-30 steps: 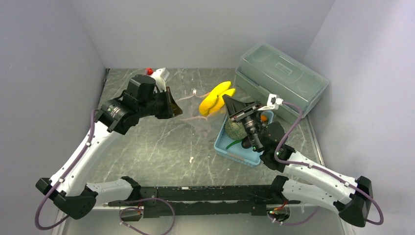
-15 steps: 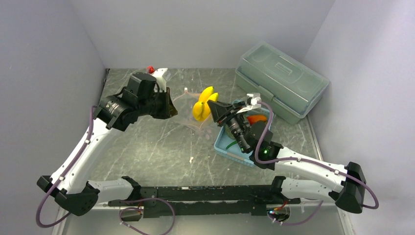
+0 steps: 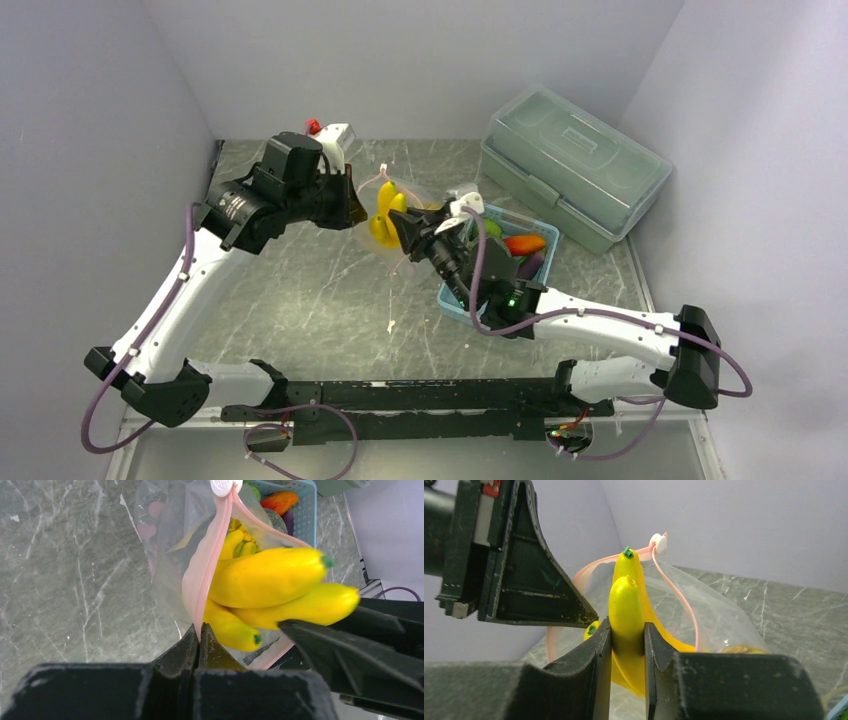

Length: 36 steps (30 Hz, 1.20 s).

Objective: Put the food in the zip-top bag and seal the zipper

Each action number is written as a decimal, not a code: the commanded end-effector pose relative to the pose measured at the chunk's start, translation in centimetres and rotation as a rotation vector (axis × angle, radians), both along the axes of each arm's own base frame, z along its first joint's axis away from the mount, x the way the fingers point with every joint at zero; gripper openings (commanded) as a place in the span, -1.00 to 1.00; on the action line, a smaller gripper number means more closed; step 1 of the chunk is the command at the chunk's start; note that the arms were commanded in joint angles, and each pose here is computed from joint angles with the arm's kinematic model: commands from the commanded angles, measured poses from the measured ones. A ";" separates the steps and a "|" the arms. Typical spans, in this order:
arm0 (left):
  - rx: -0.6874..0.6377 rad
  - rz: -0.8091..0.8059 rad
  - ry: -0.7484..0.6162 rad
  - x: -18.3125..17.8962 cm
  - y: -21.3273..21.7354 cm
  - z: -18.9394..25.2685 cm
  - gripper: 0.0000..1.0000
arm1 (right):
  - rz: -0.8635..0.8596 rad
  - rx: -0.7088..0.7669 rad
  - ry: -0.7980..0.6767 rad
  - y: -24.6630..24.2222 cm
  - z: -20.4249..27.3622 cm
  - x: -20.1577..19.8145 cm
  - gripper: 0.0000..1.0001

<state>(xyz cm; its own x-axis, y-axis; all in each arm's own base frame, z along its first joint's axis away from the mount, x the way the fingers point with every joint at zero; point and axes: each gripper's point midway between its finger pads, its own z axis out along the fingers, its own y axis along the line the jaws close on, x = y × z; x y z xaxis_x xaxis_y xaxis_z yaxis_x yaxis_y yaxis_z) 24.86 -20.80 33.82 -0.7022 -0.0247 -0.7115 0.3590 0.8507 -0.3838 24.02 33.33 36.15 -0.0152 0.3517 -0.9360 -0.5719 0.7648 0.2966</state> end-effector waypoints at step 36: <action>0.112 -0.113 -0.162 -1.6 2.5 3.5 -1.00 | 0.644 -0.665 -0.378 4.6 -3.3 -8.5 -1.00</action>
